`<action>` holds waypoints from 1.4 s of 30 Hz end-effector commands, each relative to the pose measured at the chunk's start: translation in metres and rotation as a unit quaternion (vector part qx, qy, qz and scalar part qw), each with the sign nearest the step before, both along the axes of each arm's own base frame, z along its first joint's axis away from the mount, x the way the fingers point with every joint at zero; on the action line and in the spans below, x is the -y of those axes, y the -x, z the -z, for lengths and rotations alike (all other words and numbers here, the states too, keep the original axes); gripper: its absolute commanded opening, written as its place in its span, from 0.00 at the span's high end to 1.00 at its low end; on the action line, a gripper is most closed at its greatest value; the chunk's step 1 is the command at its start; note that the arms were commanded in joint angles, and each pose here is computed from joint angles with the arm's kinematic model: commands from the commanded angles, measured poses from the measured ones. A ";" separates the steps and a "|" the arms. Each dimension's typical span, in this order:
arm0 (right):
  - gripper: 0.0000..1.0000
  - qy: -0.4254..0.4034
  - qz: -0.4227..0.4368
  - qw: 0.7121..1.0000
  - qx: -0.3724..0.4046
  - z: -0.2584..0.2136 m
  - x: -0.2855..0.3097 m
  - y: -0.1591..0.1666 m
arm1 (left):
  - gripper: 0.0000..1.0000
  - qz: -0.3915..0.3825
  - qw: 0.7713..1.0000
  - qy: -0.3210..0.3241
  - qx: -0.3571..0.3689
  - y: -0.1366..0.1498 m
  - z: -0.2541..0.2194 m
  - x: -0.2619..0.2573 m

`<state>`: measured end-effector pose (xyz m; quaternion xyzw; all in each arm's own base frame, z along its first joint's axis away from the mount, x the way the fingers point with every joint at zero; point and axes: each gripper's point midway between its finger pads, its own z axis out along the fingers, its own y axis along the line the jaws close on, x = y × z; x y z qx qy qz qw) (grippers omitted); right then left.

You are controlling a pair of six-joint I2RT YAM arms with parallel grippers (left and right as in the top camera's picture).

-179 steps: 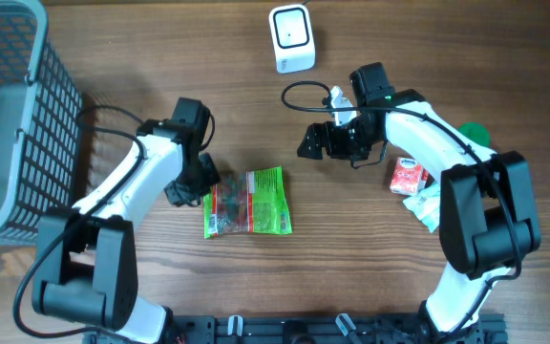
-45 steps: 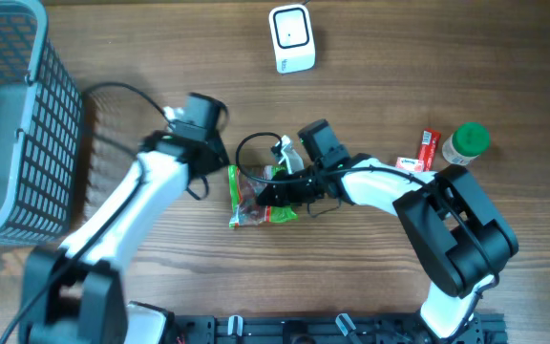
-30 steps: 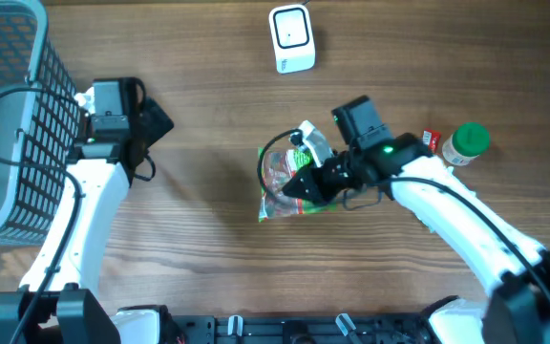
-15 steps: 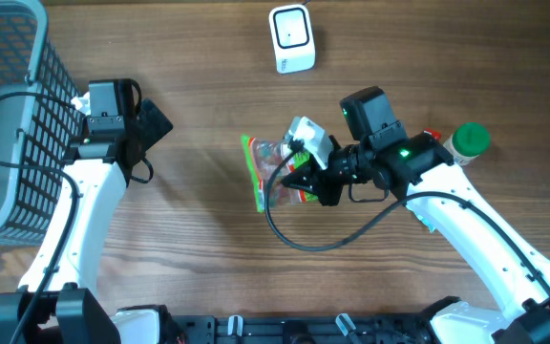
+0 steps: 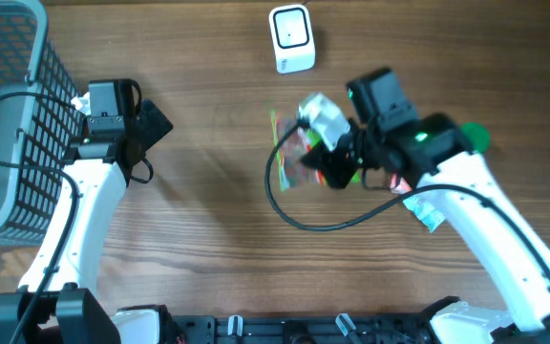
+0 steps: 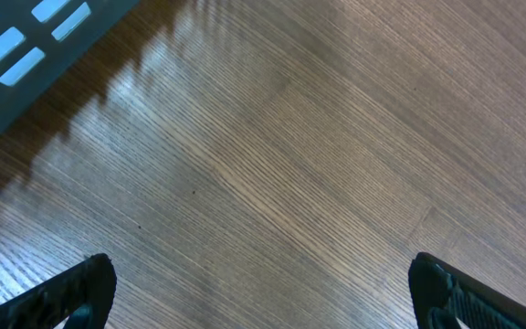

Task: Scan the item barcode
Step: 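Release the left gripper and pull the bag right with the right gripper, then hold the green bag in front of the white scanner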

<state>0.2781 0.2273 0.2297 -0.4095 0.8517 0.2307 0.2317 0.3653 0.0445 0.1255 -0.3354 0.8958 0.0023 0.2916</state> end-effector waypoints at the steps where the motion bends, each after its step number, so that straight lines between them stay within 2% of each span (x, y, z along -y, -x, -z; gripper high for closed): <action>1: 0.96 0.037 0.003 0.994 0.102 -0.067 0.011 -0.025 | 0.00 0.002 1.000 0.002 0.003 -0.002 -0.003 0.000; 5: 0.96 0.066 0.016 0.988 0.138 -0.114 0.016 -0.046 | 0.00 0.002 1.000 0.002 0.003 -0.002 -0.003 0.000; 8: 0.96 0.092 -0.014 0.984 0.150 -0.123 0.014 -0.058 | 0.00 0.002 1.000 0.002 0.004 -0.002 -0.003 0.000; 14: 0.96 0.192 -0.058 0.965 0.170 -0.084 0.014 -0.106 | 0.00 0.002 1.000 0.002 0.003 -0.002 -0.003 0.000; 20: 0.96 0.282 -0.093 0.926 0.234 -0.045 0.007 -0.170 | 0.00 0.002 1.000 0.002 0.003 -0.002 -0.003 0.000; 25: 0.96 0.321 -0.058 0.903 0.280 -0.027 -0.003 -0.217 | 0.00 0.002 1.000 0.002 0.003 -0.002 -0.003 0.000; 27: 0.96 0.355 -0.083 0.881 0.303 -0.017 -0.007 -0.231 | 0.00 0.002 1.000 0.002 0.003 -0.002 -0.003 0.000; 31: 0.96 0.413 -0.058 0.837 0.355 -0.011 -0.011 -0.266 | 0.00 0.002 1.000 0.002 0.003 -0.002 -0.003 0.000; 36: 0.96 0.432 -0.036 0.809 0.398 0.000 -0.022 -0.297 | 0.00 0.002 1.000 0.002 0.003 -0.002 -0.003 0.000; 42: 0.96 0.441 -0.003 0.796 0.414 0.024 -0.027 -0.322 | 0.00 0.002 1.000 0.002 0.003 -0.002 -0.003 0.000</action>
